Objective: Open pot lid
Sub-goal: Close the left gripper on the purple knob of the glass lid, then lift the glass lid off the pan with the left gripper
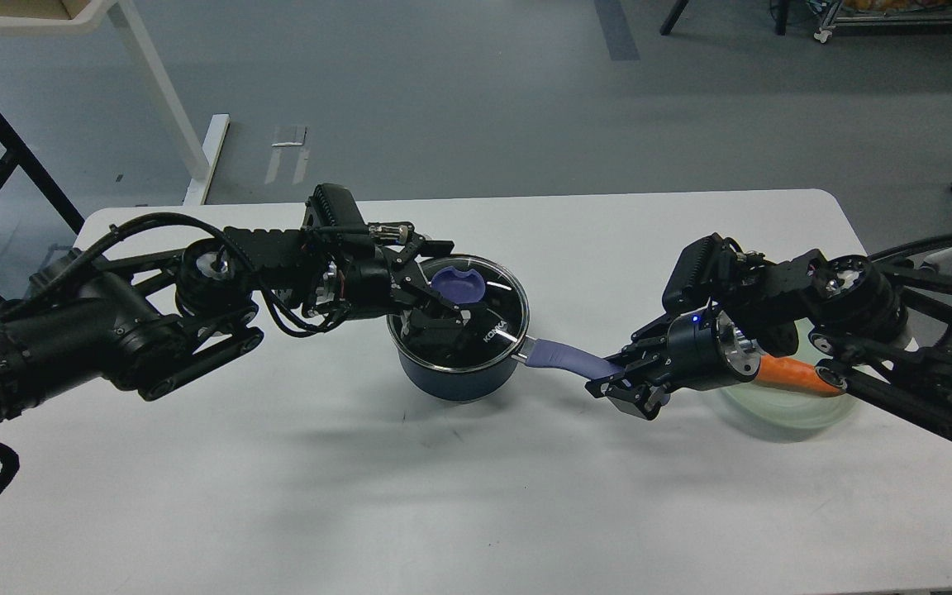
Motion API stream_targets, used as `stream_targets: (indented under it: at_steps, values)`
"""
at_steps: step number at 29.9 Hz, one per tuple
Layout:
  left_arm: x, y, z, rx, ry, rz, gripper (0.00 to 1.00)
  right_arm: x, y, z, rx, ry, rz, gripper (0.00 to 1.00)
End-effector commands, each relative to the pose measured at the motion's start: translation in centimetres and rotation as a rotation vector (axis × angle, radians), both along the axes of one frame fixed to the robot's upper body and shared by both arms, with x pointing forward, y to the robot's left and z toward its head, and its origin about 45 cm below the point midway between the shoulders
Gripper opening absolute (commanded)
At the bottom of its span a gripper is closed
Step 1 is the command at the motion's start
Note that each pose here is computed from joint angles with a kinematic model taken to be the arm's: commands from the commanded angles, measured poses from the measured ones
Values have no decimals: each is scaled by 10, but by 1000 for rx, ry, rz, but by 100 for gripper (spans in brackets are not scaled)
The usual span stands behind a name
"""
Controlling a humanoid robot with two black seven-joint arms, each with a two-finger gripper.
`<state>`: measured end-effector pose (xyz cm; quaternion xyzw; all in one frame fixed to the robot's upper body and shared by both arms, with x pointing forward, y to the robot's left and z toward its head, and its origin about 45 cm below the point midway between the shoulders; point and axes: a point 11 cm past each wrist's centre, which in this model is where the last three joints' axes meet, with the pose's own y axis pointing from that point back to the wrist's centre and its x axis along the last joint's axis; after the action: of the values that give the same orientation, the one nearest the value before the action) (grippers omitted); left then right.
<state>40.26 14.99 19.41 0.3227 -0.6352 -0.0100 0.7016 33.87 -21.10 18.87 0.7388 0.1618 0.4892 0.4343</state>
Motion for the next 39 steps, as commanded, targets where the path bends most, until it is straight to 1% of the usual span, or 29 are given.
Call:
stream_targets:
  at_steps: [1,6,8,10,11,15,17,19,20,24,26,28,30,33,37,39]
  values:
    - [-1,-1,-6,2,4,0,99,0,0,0,1,0,0,33]
    - [-1,0,-8,5,-2,1,94,0,0,0,0,0,-1,33]
    - [-1,1,-9,4,-3,1,84,0,0,0,0,0,-1,34]
    - [-1,1,-8,-1,-10,0,72,0,0,0,0,0,-1,34]
    - [-1,1,-8,-1,-10,0,69,0,0,0,0,0,-1,34]
    - [-3,2,-13,-2,0,3,65,0,0,0,0,0,-1,34]
    - [-4,2,-13,-3,1,1,59,0,-1,0,-1,-1,-2,34]
    - [-3,2,-12,-4,-1,4,49,0,-2,0,-1,-2,-3,34]
    - [-2,1,-10,-8,-7,0,46,0,-2,0,-2,-2,-4,33]
    - [-1,4,-4,-16,-20,-1,45,1,-4,1,-4,-3,-8,34]
    - [2,14,3,-13,-35,12,45,1,-4,1,-4,-3,-8,34]
    - [9,31,19,0,-71,30,45,1,-4,1,-4,-3,-8,34]
    - [10,45,32,9,-93,39,45,0,-5,0,-4,0,-9,34]
    - [7,82,44,35,-113,80,45,0,-5,-1,-4,1,-9,34]
    - [-3,133,56,44,-125,161,46,0,-4,-1,-3,1,-8,34]
    - [-10,164,52,42,-110,231,46,0,-3,-1,-2,0,-6,34]
